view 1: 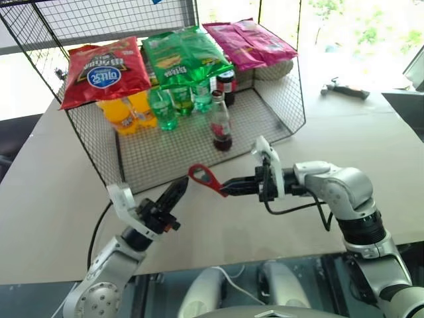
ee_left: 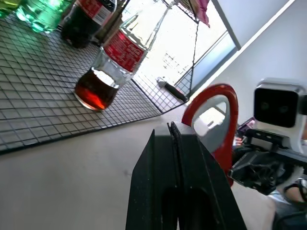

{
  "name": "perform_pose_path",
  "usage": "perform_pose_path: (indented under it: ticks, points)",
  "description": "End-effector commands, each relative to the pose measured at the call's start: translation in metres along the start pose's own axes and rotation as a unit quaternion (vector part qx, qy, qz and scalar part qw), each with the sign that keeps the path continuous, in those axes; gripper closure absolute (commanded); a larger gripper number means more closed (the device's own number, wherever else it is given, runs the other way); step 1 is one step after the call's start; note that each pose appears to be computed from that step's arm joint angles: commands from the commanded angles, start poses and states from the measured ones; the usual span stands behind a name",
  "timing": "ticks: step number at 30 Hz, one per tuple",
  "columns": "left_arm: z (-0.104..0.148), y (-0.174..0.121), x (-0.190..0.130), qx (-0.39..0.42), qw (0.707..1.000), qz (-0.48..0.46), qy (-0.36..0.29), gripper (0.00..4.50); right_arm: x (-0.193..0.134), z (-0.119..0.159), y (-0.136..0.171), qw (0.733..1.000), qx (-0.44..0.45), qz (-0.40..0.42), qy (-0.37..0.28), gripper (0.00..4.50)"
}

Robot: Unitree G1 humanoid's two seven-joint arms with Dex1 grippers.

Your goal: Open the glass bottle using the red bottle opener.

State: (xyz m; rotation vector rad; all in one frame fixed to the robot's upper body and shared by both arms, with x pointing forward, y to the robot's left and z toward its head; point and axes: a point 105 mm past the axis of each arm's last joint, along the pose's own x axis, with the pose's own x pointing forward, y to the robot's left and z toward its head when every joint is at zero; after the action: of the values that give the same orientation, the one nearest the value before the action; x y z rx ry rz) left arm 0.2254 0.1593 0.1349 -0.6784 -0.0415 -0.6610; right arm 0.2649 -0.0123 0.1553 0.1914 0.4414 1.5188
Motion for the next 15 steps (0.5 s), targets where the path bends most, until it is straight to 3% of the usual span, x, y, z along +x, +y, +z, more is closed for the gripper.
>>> perform_pose_path:
  ticks: [1, 10, 11, 13, 15]
  points:
    - [0.006, -0.019, 0.004, -0.014, 0.999, -0.053, -0.005, 4.50, -0.003, 0.010, 0.010, 0.999, 0.010, 0.026, -0.025, 4.42]
    - [0.012, -0.011, 0.005, 0.007, 0.999, -0.037, -0.009, 4.50, -0.009, 0.011, 0.003, 0.998, 0.037, 0.016, -0.048, 4.42]
    - [0.012, -0.011, 0.005, 0.007, 0.999, -0.037, -0.007, 3.95, -0.010, 0.011, 0.003, 0.998, 0.037, 0.016, -0.049, 4.50]
    - [0.012, -0.011, 0.005, 0.007, 0.999, -0.035, -0.008, 3.51, -0.010, 0.012, 0.003, 0.998, 0.039, 0.016, -0.051, 4.50]
    - [0.017, -0.008, 0.006, 0.009, 0.999, -0.027, -0.025, 2.62, -0.011, 0.013, 0.003, 0.997, 0.042, 0.019, -0.057, 4.50]
